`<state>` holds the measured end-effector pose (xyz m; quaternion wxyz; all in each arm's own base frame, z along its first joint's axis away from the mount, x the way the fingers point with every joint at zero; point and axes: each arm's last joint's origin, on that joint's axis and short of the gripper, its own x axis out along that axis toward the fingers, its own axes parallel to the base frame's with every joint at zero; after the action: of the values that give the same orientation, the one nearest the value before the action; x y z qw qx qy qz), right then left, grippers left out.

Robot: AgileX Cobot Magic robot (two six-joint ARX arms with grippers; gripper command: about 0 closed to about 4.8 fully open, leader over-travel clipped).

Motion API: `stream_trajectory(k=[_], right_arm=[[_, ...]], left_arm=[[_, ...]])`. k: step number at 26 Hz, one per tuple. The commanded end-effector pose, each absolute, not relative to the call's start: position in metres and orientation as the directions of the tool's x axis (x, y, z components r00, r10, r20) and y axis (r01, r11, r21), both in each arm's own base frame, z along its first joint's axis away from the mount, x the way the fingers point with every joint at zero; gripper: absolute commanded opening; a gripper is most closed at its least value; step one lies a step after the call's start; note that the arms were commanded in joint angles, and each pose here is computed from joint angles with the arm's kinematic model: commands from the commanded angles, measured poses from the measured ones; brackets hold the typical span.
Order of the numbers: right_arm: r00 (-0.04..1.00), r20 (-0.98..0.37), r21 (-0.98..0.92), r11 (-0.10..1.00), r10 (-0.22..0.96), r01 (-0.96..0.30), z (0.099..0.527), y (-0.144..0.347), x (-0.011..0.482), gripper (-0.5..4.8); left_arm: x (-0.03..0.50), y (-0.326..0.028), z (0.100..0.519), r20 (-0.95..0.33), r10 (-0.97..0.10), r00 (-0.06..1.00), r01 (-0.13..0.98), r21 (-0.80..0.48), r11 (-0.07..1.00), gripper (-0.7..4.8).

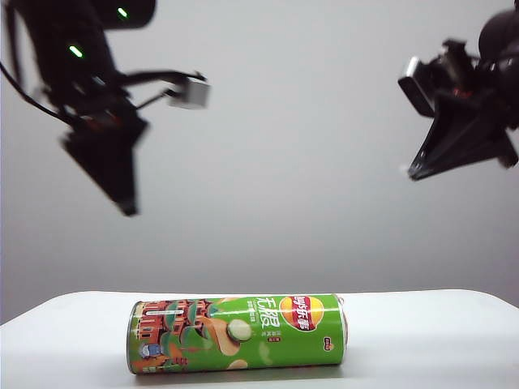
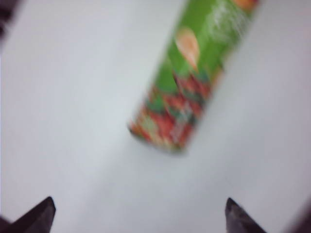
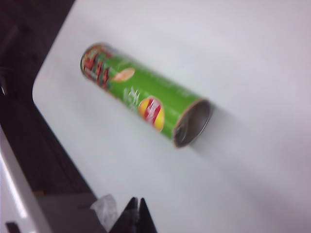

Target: Pick up the green tub of chips from the desk, push the transparent container that's holding the chips and has slipped out back in, and finally put the chips back on the desk.

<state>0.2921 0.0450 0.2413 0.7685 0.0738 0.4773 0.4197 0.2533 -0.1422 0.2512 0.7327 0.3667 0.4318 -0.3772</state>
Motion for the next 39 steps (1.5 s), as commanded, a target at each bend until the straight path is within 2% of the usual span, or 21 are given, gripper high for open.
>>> stream_trajectory(k=[1,5,6,9,13,15,18,21,24,26,32,37,39], right_arm=[[0.201,-0.661,0.499,0.624,0.723,-0.601,0.264,0.047,0.272,-0.06],[0.305,-0.589,0.46,0.62,0.749,-0.635,0.299,0.043,0.246,-0.06],[0.37,-0.552,0.43,0.635,0.748,-0.642,0.314,0.038,0.231,-0.06],[0.484,-0.479,0.378,0.67,0.732,-0.639,0.331,0.033,0.208,-0.06],[0.678,-0.386,0.289,0.781,0.625,-0.554,0.336,0.024,0.182,-0.06],[0.737,-0.334,0.268,0.809,0.588,-0.524,0.334,0.022,0.171,-0.06],[0.786,-0.252,0.271,0.82,0.565,-0.503,0.326,0.021,0.158,-0.06],[0.83,-0.209,0.26,0.848,0.517,-0.462,0.316,0.019,0.146,-0.06],[0.878,-0.159,0.219,0.884,0.451,-0.414,0.304,0.017,0.131,-0.06],[0.922,-0.121,0.19,0.921,0.367,-0.341,0.297,0.014,0.121,-0.06],[0.946,-0.032,0.2,0.929,0.324,-0.312,0.274,0.013,0.101,-0.06],[0.961,0.012,0.238,0.932,0.277,-0.272,0.251,0.011,0.087,-0.06],[0.972,0.038,0.25,0.94,0.231,-0.233,0.245,0.009,0.082,-0.06]], left_arm=[[0.236,-0.131,0.264,-0.93,-0.168,0.328,0.823,0.193,0.535,4.79],[0.222,-0.116,0.291,-0.867,-0.096,0.489,0.665,0.299,0.685,4.79],[0.215,-0.104,0.307,-0.823,-0.116,0.555,0.602,0.302,0.739,4.79],[0.204,-0.085,0.326,-0.747,-0.182,0.639,0.555,0.283,0.782,4.79],[0.188,-0.057,0.336,-0.622,-0.306,0.721,0.546,0.238,0.803,4.79],[0.179,-0.041,0.331,-0.552,-0.341,0.761,0.529,0.225,0.818,4.74],[0.168,-0.018,0.318,-0.485,-0.334,0.808,0.47,0.19,0.862,4.39],[0.159,-0.001,0.305,-0.428,-0.29,0.856,0.347,0.061,0.936,4.3],[0.144,0.004,0.291,-0.413,-0.168,0.895,0.227,0.098,0.969,4.3],[0.136,0.0,0.286,-0.4,-0.179,0.899,0.236,0.098,0.967,4.3],[0.107,-0.005,0.277,-0.26,-0.209,0.943,0.221,0.018,0.975,4.3],[0.072,-0.003,0.269,-0.103,-0.117,0.988,0.121,0.026,0.992,4.22],[0.062,-0.002,0.268,-0.041,-0.098,0.994,0.099,0.009,0.995,3.82]])
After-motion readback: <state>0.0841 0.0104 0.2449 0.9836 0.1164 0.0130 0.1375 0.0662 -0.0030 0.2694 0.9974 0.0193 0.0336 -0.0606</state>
